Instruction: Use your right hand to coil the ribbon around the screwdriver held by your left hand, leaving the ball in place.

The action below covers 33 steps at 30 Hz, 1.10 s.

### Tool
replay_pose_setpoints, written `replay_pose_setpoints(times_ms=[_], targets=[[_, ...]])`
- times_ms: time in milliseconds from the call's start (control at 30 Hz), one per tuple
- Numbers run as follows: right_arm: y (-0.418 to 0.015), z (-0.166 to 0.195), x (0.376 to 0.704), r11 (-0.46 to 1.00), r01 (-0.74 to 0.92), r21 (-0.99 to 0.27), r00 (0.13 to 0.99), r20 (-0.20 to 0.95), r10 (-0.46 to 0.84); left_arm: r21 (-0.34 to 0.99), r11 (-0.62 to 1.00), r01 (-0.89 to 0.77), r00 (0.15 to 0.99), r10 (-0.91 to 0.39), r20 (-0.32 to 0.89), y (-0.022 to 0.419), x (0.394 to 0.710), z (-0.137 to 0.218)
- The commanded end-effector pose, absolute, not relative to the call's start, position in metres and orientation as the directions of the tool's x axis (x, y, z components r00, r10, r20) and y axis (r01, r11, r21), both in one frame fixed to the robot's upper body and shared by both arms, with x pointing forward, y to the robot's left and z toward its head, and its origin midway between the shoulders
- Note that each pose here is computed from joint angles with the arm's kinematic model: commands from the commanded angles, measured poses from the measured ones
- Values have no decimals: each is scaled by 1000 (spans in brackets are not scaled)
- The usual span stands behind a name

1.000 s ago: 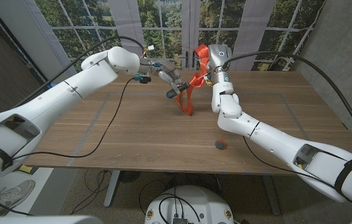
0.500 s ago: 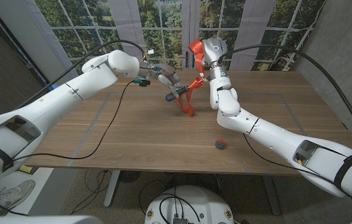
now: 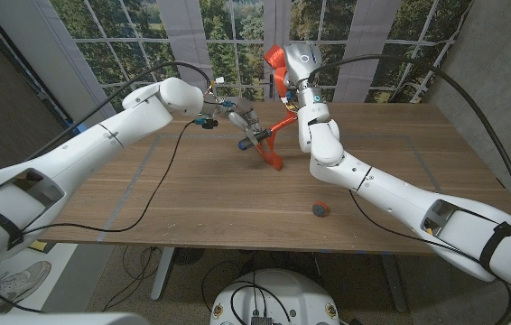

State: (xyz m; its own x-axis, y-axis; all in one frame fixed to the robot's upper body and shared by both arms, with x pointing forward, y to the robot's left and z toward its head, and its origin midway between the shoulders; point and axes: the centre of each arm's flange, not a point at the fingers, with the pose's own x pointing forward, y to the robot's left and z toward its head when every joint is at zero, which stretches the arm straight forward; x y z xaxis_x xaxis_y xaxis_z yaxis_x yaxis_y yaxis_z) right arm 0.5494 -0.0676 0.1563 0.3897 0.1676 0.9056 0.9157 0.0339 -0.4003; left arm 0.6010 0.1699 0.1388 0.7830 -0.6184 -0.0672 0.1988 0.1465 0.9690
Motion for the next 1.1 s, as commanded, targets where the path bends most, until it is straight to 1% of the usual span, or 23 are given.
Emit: replay_pose_setpoints(times_ms=[33, 67, 133, 400, 433, 500, 567, 767, 833, 1100], targets=[[-62, 176, 516, 70, 951, -302, 288, 944, 164, 972, 138, 189, 802, -593, -72, 168, 608, 138], [-62, 178, 514, 81, 948, -309, 294, 943, 157, 973, 139, 186, 803, -593, -69, 168, 608, 139], [-63, 178, 510, 68, 956, -285, 272, 950, 156, 972, 151, 180, 808, -587, -58, 168, 608, 140], [-70, 175, 493, 99, 962, -256, 244, 963, 116, 970, 172, 170, 819, -572, -43, 165, 612, 143], [-71, 175, 490, 102, 959, -264, 252, 961, 116, 971, 173, 166, 823, -566, -40, 165, 613, 144], [-72, 171, 484, 87, 966, -244, 234, 966, 111, 970, 175, 168, 822, -568, -40, 164, 614, 145], [-76, 167, 480, 107, 961, -254, 244, 965, 95, 969, 183, 165, 825, -564, -34, 163, 615, 146], [-85, 149, 469, 78, 967, -242, 237, 969, 71, 968, 199, 155, 825, -565, -16, 161, 616, 150], [-90, 143, 464, 110, 960, -256, 251, 966, 56, 968, 201, 149, 827, -562, -10, 161, 616, 151], [-94, 124, 452, 121, 961, -247, 246, 969, 24, 965, 225, 136, 825, -566, 15, 157, 617, 161]])
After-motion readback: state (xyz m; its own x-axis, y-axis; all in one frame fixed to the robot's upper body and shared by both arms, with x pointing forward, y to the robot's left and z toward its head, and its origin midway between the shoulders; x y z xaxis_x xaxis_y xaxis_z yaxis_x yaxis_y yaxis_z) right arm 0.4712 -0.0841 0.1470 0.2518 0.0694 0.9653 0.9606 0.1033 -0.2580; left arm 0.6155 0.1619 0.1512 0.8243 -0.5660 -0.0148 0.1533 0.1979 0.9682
